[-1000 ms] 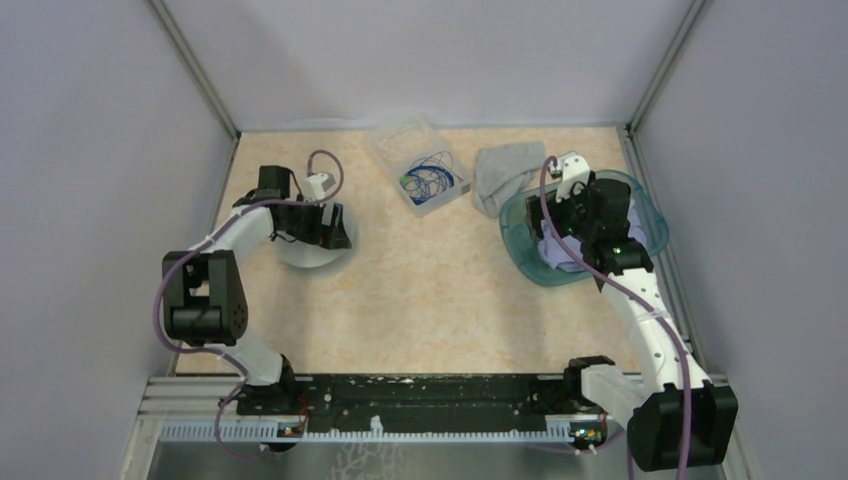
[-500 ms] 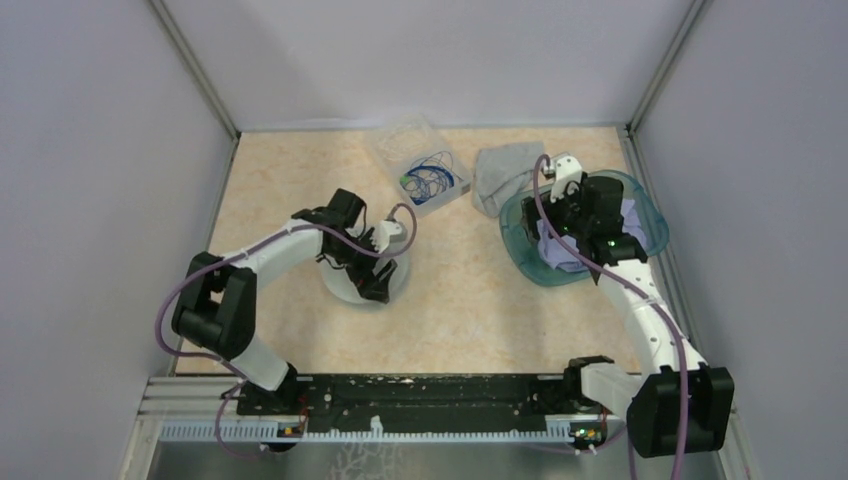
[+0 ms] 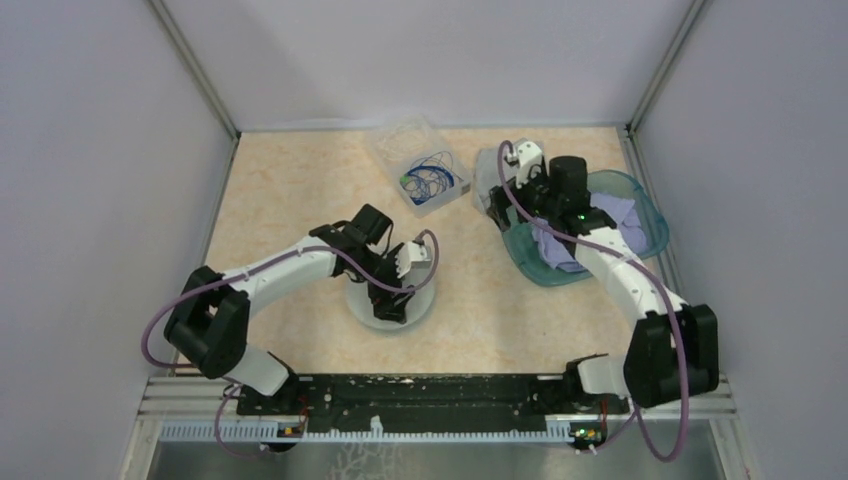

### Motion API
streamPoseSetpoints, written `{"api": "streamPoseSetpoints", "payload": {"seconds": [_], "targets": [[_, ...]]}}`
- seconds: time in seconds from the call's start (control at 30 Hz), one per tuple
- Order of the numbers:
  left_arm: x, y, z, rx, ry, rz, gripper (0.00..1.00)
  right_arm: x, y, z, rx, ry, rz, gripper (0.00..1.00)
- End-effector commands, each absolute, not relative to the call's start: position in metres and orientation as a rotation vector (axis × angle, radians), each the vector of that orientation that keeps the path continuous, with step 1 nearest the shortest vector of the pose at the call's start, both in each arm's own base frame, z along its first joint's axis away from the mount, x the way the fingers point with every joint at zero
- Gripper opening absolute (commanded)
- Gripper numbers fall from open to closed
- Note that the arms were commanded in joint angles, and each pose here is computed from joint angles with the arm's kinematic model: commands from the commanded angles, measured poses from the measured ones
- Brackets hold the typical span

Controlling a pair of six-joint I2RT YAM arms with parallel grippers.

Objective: Wrap the cables
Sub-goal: Move the cable reel to the center of the board, then pick up the cable from the storage box.

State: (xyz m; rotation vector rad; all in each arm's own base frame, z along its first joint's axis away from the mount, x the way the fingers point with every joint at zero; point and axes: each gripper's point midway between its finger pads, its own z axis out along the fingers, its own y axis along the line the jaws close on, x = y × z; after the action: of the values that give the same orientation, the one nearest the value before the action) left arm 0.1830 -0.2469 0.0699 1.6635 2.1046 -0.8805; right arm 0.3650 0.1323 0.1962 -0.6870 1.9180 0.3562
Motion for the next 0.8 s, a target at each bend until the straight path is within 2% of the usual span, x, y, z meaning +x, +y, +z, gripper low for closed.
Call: {"api": "streamPoseSetpoints", "payload": {"seconds": [0.0,0.23,0.43,0.77], "targets": [[0.207,-0.263,0.095,1.598,1.949,-0.830,1.00,0.398,0.180,0.238,-0.748,1.740,0.447,0.94],[0.232,-0.258,0.140,1.449,1.831,-0.824,1.00,0.451,0.247,0.208,-0.833,1.777,0.566,0.92],[0.269,-0.230,0.182,1.206,1.793,-0.898,1.00,0.490,0.275,0.182,-0.855,1.829,0.622,0.91],[0.296,-0.198,0.207,1.027,1.763,-0.840,1.00,0.518,0.294,0.133,-0.937,1.896,0.623,0.79]]}}
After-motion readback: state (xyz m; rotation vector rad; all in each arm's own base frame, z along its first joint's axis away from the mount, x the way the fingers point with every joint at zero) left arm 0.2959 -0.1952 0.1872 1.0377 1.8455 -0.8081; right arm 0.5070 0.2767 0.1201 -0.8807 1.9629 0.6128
